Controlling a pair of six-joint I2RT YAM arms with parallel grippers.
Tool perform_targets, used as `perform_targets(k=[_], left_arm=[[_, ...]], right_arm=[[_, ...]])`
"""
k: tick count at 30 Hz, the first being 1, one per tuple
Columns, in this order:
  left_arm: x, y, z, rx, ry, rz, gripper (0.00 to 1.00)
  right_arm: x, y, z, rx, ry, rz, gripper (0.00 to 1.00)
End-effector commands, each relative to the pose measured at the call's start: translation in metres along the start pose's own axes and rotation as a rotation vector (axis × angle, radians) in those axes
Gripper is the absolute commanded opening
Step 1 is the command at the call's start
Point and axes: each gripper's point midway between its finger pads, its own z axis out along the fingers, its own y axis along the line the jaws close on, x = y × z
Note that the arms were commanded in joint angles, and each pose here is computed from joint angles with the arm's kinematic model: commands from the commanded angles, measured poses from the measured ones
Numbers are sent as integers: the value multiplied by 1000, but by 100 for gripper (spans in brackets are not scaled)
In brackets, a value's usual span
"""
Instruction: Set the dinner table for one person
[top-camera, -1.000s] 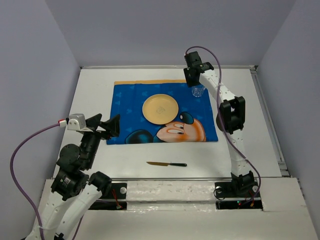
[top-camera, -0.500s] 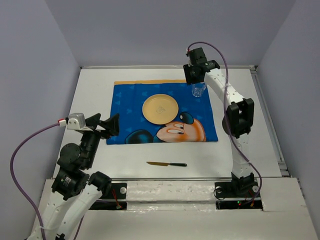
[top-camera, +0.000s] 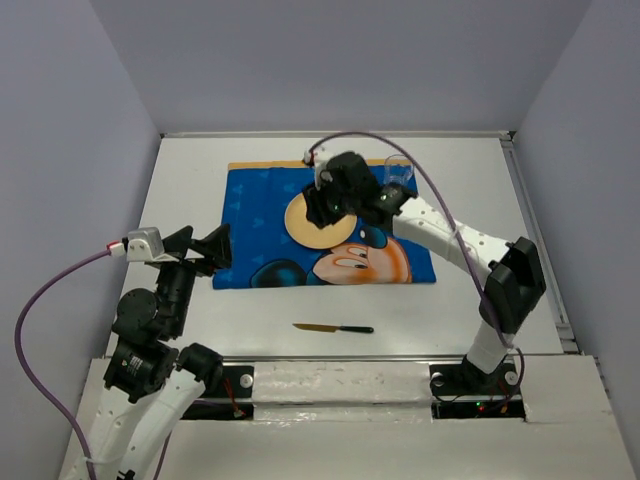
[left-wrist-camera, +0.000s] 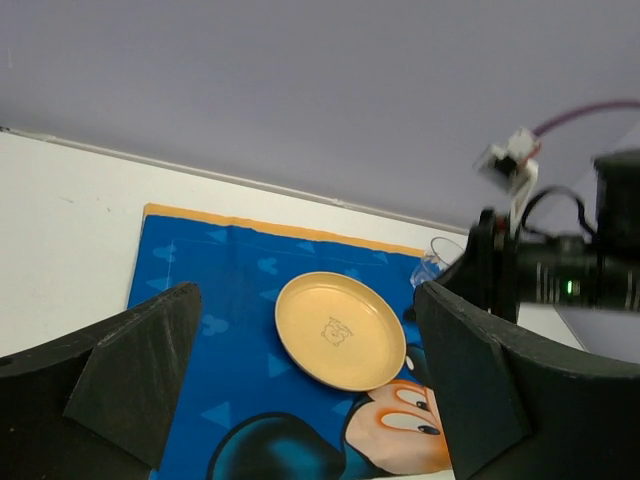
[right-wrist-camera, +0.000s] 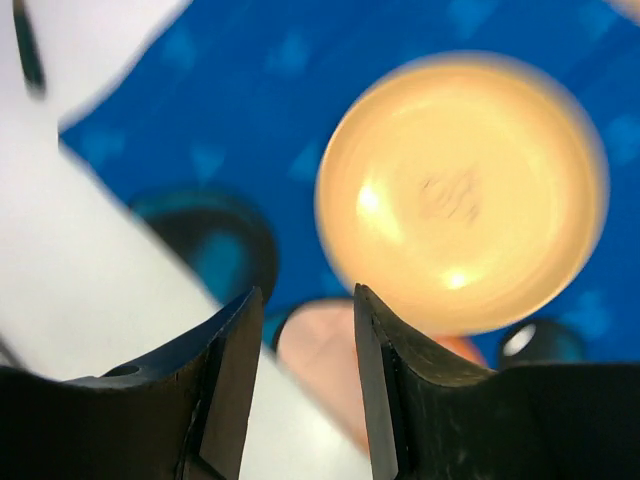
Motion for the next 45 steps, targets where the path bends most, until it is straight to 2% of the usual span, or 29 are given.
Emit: perform_targets(k=[1, 2, 3, 4, 6, 8, 11, 17, 25, 32, 34, 38, 40, 45], left_arm=[[-13, 2, 1, -13, -63, -17, 99], [-13, 1, 1, -9, -61, -17, 99], [-13, 1, 1, -7, -61, -19, 99], [-12, 0, 2, -4, -57, -16, 99], [-11, -1, 2, 6, -56, -15, 99], [-11, -2, 3, 11, -53, -13, 99], [-12, -3, 2, 16, -56, -13, 99], [-10, -4, 4, 21, -48, -7, 99], [-10, -4, 4, 24, -51, -3, 99], [-11, -5, 3, 28, -54, -4, 99], [-11, -5, 3, 31, -53, -4, 99], [-12, -6, 3, 33, -56, -7, 99], [-11, -5, 3, 32, -53, -6, 99], [-12, -5, 2, 32, -58, -7, 99]], right_arm=[[68, 80, -26, -241, 70, -76, 47], [78, 89, -41, -265, 76, -65, 47], [119, 93, -44, -277, 158, -57, 48], [137, 104, -52, -300, 188, -60, 49], [158, 110, -72, -314, 216, -14, 49], [200, 113, -84, -318, 303, -1, 51], [234, 111, -96, -309, 389, 55, 52], [272, 102, -88, -245, 495, 39, 54], [283, 90, -64, -137, 514, -52, 55], [308, 99, -65, -109, 594, -75, 40], [316, 97, -65, -68, 616, -98, 24], [322, 106, -63, -53, 639, -150, 16], [323, 111, -60, -54, 641, -172, 6], [304, 132, -63, -113, 594, -222, 0]])
